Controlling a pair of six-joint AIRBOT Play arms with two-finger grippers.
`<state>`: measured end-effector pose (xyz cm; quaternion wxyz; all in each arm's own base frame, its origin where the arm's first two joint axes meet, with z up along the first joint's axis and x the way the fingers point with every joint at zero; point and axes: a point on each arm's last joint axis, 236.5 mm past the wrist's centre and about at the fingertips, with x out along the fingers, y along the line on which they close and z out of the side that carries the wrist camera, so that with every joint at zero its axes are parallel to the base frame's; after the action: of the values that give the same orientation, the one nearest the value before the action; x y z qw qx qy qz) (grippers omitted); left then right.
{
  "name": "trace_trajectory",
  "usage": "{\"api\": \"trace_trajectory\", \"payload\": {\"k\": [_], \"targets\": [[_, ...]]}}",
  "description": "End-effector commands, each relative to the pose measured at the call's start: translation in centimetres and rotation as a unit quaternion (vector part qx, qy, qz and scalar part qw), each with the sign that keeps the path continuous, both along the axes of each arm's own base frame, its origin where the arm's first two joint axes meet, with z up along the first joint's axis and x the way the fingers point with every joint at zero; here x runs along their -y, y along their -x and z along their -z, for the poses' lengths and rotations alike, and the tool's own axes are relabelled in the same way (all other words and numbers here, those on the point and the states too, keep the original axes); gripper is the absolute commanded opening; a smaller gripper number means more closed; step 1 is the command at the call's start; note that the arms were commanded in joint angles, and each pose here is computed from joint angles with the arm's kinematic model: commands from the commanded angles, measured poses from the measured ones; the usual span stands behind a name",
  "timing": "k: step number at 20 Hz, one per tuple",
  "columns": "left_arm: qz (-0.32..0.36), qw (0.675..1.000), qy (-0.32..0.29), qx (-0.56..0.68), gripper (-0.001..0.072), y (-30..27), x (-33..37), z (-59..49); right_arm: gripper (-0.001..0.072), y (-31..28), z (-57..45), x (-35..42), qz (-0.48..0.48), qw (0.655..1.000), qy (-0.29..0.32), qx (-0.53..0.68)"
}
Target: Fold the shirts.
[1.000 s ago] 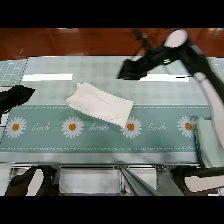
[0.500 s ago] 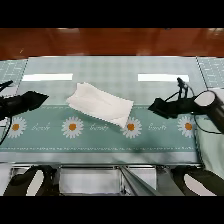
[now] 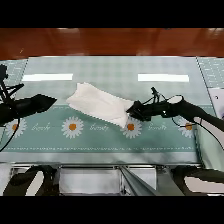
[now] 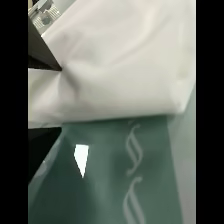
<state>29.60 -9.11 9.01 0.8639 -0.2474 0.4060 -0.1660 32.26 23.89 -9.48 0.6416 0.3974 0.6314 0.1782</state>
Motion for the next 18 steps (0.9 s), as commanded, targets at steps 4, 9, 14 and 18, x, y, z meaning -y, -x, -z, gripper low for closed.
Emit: {"api": "trace_trajectory", "payload": {"k": [4, 9, 14, 18], "targets": [[-0.002, 1.0, 0.002, -0.001, 0.0023, 0.0, 0.1, 0.0, 0.0027, -2.6, -2.1, -6.0, -0.066, 0.996, -0.027, 0.045], [-0.002, 1.0, 0.002, -0.001, 0.0023, 0.0, 0.1, 0.0, 0.0021, -5.9, -11.9, -8.8, -0.18, 0.97, -0.015, 0.162], [-0.007, 1.0, 0.001, 0.005, 0.0023, -0.3, -0.1, -0.1, 0.0021, -9.6, -23.9, -6.3, -0.21, 0.938, 0.073, 0.265], [-0.008, 1.0, 0.001, 0.006, 0.0024, -0.4, -0.1, -0.1, 0.002, -10.8, -30.3, 1.1, -0.175, 0.929, 0.148, 0.29]]}}
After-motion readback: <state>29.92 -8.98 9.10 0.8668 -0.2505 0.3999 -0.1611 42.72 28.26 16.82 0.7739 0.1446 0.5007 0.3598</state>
